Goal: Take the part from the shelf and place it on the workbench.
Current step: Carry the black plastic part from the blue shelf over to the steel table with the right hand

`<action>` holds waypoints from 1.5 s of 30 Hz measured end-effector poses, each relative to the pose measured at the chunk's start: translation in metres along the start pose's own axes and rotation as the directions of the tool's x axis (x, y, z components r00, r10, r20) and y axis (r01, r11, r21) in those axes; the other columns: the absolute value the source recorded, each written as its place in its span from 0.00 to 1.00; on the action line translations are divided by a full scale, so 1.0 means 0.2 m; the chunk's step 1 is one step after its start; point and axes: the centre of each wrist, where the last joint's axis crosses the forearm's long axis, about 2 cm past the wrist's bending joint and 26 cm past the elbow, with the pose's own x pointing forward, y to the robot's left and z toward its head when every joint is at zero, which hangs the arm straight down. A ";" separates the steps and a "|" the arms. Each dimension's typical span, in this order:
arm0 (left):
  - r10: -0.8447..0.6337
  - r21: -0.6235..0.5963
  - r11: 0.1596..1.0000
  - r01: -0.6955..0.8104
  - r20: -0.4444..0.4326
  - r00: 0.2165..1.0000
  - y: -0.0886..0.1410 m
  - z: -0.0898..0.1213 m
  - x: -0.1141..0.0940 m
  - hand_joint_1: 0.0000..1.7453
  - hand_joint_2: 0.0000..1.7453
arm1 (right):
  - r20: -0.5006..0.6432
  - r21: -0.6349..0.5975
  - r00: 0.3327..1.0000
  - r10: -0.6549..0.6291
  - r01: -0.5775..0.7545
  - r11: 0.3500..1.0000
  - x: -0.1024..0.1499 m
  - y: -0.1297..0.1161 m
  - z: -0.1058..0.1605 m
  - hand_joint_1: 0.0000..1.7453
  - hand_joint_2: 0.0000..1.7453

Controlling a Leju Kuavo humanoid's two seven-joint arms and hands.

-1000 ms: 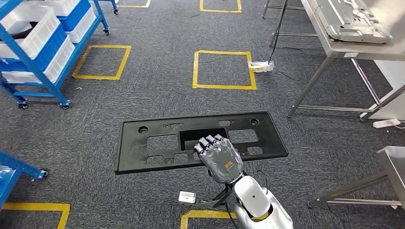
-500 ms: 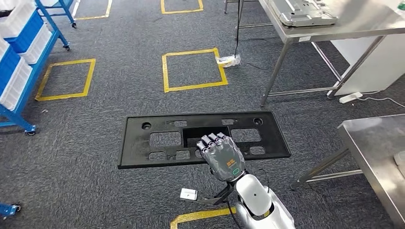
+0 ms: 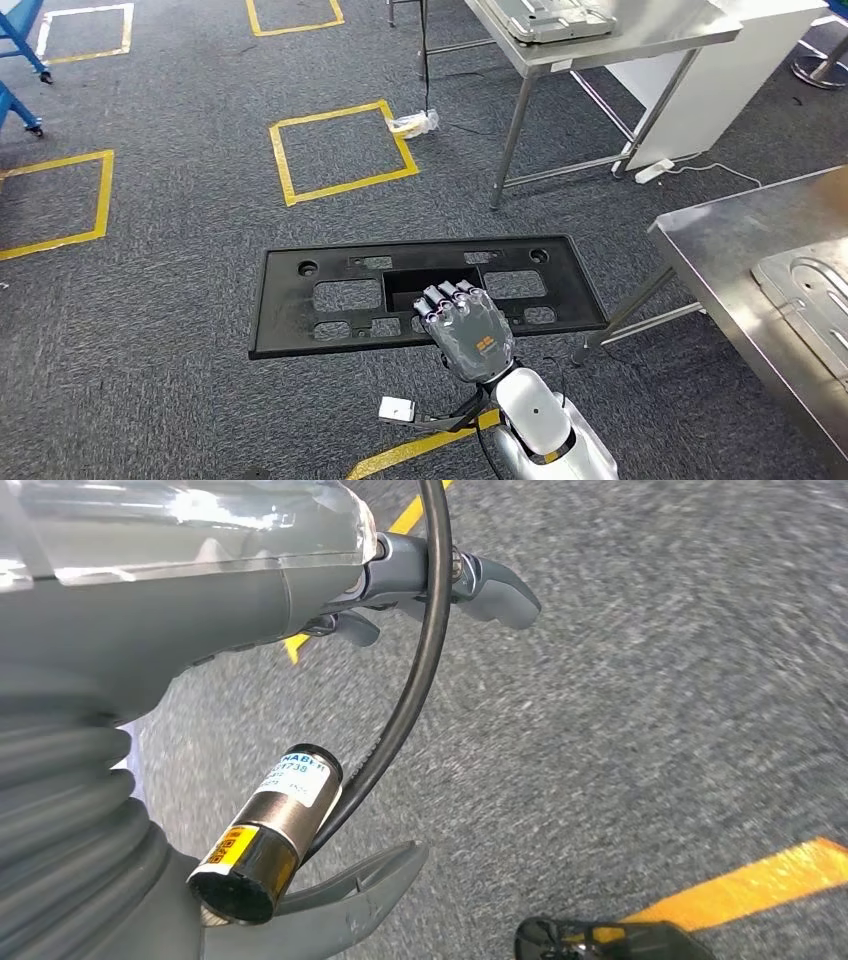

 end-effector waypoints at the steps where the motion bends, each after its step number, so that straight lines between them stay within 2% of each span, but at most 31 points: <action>1: 0.000 0.000 1.000 0.000 0.000 1.000 0.00 0.00 0.00 0.00 1.00 | -0.002 0.001 1.000 0.000 0.000 1.000 0.00 0.00 0.00 0.95 1.00; 45: -0.012 -0.005 1.000 0.012 0.004 1.000 -0.01 0.00 0.01 0.00 1.00 | -0.058 -0.013 0.998 0.036 -0.037 0.999 -0.07 -0.02 -0.01 0.95 1.00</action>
